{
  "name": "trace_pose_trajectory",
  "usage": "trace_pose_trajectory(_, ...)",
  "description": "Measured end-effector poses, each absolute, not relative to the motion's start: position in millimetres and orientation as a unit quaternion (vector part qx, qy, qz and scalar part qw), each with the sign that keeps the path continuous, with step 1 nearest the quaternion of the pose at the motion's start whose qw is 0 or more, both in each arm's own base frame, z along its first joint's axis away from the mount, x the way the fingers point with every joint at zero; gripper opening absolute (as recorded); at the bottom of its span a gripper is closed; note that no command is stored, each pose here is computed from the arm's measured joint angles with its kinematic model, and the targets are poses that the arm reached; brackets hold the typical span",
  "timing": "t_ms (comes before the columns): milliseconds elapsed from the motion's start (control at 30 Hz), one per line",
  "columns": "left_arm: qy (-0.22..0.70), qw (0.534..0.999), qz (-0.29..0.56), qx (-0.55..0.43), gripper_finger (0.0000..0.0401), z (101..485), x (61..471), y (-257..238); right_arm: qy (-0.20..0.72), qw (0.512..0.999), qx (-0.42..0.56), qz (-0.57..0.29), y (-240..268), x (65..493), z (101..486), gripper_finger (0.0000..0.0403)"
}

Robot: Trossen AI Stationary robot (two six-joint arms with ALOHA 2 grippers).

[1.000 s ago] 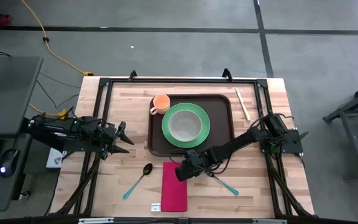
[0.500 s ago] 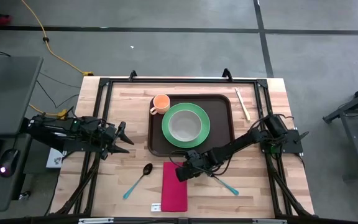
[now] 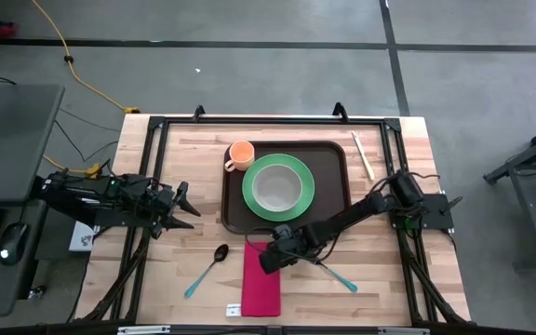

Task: Set up tray
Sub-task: Put the red napkin on the brown serving tray to the right of the green plate

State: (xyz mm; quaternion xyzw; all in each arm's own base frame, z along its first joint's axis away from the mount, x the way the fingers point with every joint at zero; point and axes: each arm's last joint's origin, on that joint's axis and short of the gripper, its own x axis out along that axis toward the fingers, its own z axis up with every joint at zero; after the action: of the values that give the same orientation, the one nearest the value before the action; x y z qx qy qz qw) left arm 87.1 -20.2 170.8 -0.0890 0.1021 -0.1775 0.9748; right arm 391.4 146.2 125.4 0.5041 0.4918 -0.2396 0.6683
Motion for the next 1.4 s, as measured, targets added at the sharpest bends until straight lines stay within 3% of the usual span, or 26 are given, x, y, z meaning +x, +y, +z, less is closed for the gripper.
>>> trace_pose_trajectory(667, 0.103, 0.975, -0.177, -0.089, 0.023, 170.1, 87.2, -20.1, 0.487, 0.693, 0.467, -0.252, 148.0, 405.1, 155.0, 0.0)
trace_pose_trajectory(1400, 0.103, 0.975, -0.177, -0.089, 0.023, 170.2, 87.2, -20.2, 0.537, 0.68, 0.414, -0.28, 148.3, 403.7, 204.9, 0.0)
